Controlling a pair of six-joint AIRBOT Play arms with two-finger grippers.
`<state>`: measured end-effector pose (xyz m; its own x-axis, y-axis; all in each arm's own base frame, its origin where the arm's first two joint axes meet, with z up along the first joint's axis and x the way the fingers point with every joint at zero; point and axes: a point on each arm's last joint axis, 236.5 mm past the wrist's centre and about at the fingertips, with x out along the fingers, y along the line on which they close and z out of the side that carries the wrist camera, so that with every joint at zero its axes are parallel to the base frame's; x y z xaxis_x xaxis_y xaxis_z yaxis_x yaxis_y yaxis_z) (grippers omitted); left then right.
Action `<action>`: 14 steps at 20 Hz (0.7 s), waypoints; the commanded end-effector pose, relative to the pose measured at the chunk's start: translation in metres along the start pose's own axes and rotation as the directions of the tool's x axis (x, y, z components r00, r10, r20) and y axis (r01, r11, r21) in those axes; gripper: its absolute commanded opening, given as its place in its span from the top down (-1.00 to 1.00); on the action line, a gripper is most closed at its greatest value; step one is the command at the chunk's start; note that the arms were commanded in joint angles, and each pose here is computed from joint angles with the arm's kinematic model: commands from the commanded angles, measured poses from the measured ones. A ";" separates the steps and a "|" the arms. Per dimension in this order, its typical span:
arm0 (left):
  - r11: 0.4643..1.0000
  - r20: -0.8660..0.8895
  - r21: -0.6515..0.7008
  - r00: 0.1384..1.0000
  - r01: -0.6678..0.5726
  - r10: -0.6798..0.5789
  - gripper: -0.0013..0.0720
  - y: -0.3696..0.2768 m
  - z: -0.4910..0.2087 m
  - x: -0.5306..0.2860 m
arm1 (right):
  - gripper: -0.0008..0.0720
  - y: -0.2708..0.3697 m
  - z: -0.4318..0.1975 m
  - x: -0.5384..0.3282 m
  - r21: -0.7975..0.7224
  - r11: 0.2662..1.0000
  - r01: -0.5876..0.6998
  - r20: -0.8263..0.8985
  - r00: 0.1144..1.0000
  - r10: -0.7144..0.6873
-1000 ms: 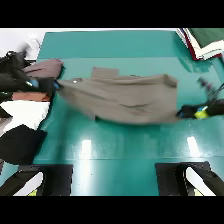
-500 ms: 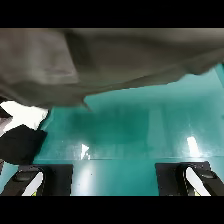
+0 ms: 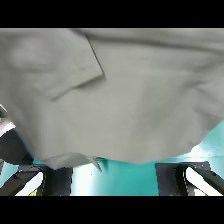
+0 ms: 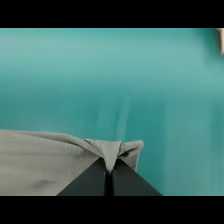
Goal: Fold the shirts.
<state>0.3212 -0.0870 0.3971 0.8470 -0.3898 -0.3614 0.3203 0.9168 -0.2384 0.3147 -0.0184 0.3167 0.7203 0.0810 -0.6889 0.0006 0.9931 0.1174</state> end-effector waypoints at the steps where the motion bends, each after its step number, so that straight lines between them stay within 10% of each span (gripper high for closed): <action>1: 0.980 -0.383 -0.200 0.919 0.010 -0.088 0.89 0.041 -0.117 0.107 | 0.95 -0.024 -0.063 0.107 0.077 0.997 -0.018 -0.333 0.942 0.043; 6: 0.928 -0.577 -0.352 0.809 -0.120 -0.115 0.89 0.109 -0.242 0.227 | 0.95 -0.051 -0.123 0.230 0.158 0.987 -0.013 -0.557 0.824 0.100; 14: 0.929 -0.564 -0.359 0.814 -0.093 -0.137 0.89 0.134 -0.233 0.279 | 0.94 -0.052 -0.083 0.285 0.182 0.980 -0.077 -0.501 0.850 0.160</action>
<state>0.4956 -0.0992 0.0600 0.4298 -0.4999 -0.7519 0.0577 0.8463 -0.5296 0.4498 -0.0401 0.0585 0.2579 0.2586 -0.9309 0.0859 0.9536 0.2887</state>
